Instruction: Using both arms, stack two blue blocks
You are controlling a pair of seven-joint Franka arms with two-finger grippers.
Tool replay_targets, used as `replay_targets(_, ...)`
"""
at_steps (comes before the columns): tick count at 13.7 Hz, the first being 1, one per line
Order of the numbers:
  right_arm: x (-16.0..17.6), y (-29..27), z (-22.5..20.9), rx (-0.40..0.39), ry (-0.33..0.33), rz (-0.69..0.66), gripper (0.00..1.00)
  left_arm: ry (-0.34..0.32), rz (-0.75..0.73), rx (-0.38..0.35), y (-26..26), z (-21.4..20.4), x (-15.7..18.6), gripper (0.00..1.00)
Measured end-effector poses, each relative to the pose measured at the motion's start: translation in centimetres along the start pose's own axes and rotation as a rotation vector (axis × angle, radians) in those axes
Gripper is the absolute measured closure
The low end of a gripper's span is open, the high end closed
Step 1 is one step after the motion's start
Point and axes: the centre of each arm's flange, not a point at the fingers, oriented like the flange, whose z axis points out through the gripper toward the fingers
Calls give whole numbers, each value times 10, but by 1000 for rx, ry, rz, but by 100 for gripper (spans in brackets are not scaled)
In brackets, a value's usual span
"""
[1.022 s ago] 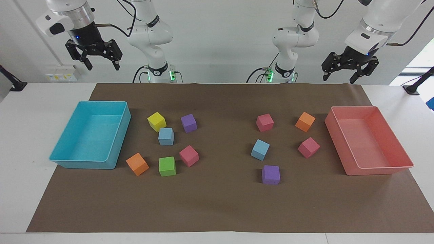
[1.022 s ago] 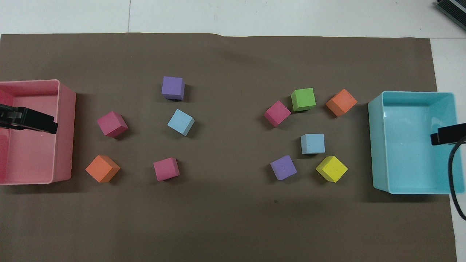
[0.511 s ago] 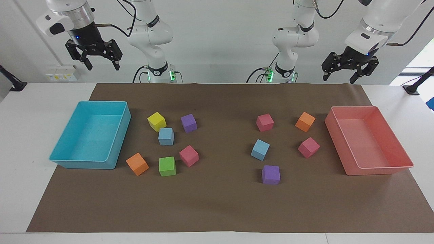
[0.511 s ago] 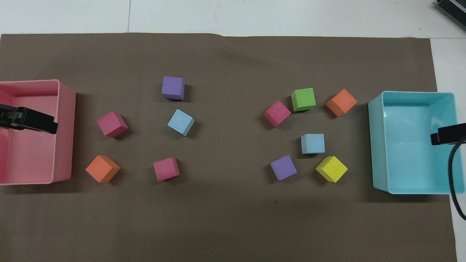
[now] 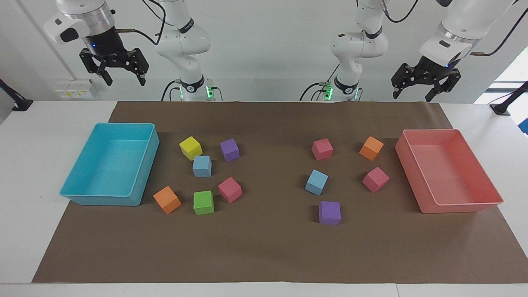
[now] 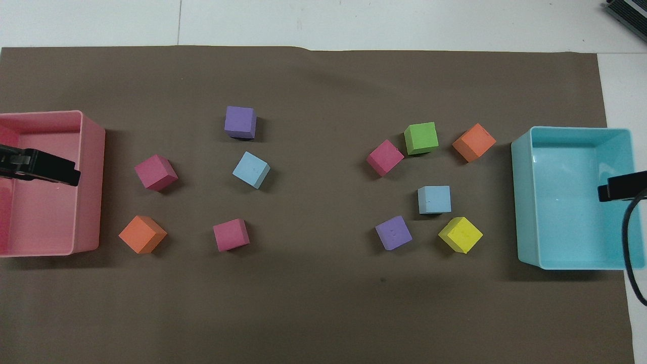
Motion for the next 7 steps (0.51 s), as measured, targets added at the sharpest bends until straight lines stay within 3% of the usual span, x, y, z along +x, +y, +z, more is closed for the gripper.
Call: replay_targets(7, -6, 0, -2, 3, -4, -2, 0, 0, 0, 0, 0, 0, 0, 0)
